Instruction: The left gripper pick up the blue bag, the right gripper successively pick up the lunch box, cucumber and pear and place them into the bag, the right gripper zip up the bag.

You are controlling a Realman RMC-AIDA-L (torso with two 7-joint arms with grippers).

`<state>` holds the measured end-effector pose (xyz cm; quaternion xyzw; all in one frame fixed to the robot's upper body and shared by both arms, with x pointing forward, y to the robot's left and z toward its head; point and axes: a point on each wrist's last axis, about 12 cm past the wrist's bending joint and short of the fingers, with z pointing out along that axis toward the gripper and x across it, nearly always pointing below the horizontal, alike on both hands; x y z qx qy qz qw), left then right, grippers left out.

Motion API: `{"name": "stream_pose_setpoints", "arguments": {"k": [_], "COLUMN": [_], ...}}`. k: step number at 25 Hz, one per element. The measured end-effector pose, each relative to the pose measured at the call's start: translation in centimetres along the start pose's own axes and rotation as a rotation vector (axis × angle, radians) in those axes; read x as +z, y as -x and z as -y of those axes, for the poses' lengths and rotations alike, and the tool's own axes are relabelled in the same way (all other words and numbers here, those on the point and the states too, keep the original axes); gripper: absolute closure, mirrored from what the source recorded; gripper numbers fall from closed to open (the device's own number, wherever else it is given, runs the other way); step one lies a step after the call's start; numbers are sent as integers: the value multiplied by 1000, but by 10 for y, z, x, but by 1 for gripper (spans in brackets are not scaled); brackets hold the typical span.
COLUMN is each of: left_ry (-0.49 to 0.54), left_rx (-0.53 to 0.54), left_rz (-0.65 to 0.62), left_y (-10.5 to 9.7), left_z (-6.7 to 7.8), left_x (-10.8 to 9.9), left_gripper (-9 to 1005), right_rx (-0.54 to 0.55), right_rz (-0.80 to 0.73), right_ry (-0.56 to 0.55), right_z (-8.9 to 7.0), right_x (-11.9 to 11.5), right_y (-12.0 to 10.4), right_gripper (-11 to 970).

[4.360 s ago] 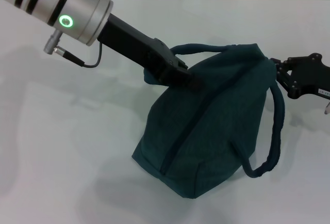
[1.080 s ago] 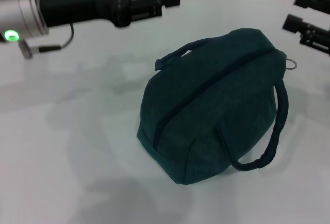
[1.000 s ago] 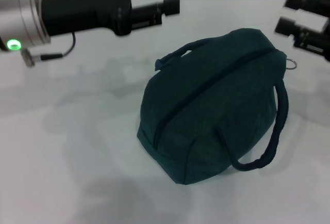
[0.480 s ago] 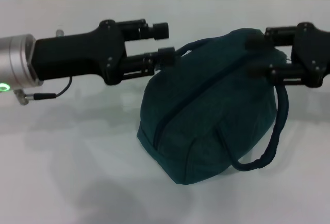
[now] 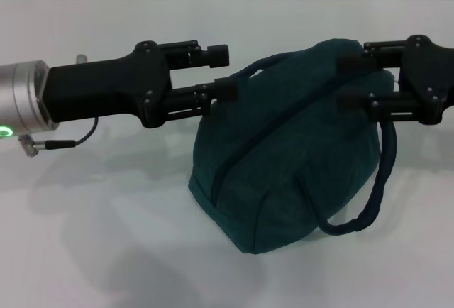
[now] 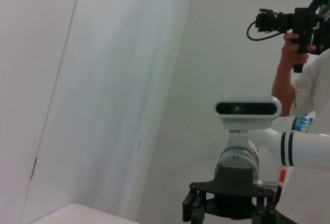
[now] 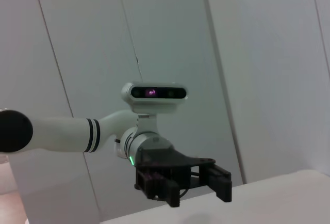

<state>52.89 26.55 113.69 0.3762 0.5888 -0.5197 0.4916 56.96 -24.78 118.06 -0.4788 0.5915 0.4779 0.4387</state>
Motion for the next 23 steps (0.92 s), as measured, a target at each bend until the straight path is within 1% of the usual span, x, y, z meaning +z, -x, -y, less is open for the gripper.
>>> {"name": "stream_pose_setpoints", "arguments": {"k": [23], "left_ry": [7], "left_rx": [-4], "left_rz": [6], "left_y": [0], "left_z": [0], "left_x": [0], "left_gripper": [421], "right_rx": [-19], "right_rz": [-10], "right_ry": [17], "right_z": [-1], "right_x": [2], "right_y": [0], "right_gripper": [352]}}
